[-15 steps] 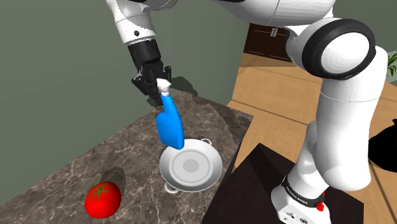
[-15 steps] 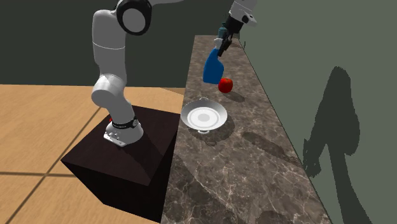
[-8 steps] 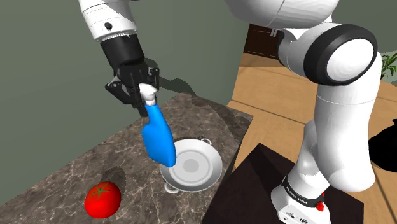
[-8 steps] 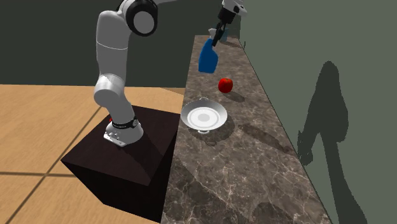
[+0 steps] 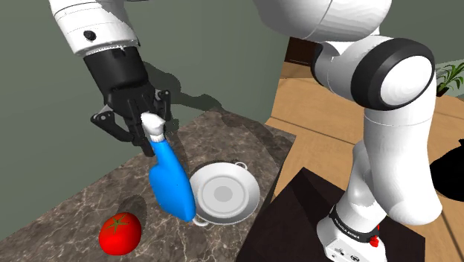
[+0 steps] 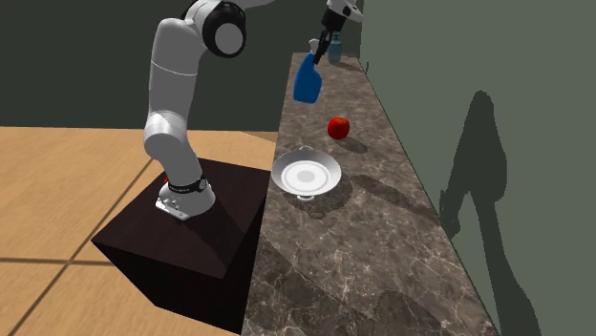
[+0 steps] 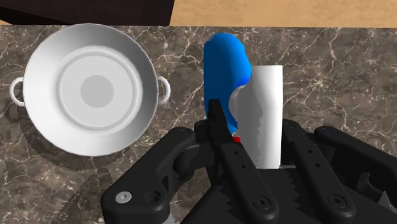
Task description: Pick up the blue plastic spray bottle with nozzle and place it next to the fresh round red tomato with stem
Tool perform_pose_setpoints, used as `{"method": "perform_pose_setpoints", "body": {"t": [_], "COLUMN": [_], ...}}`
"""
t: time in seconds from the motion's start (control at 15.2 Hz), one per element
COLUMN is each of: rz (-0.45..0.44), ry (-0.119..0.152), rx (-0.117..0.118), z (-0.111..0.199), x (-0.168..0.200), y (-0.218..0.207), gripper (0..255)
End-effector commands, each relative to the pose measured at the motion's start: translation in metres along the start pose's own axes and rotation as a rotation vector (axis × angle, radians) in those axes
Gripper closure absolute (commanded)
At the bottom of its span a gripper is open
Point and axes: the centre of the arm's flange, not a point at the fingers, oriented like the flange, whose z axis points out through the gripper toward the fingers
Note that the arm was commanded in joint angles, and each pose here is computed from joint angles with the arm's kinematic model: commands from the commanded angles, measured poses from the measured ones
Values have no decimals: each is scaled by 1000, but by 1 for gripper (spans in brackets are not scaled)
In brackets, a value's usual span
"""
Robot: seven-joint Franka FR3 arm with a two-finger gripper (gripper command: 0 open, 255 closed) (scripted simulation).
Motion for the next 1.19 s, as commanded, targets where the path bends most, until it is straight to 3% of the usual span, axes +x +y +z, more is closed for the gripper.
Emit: {"method": "perform_pose_setpoints", "body": {"t": [0.0, 1.12], "rz": [0, 0], "ry": [0, 0], "rx": [0, 0], "z": [9, 92], "x": [4, 38], "y": [0, 1], "gripper": [255, 255]}}
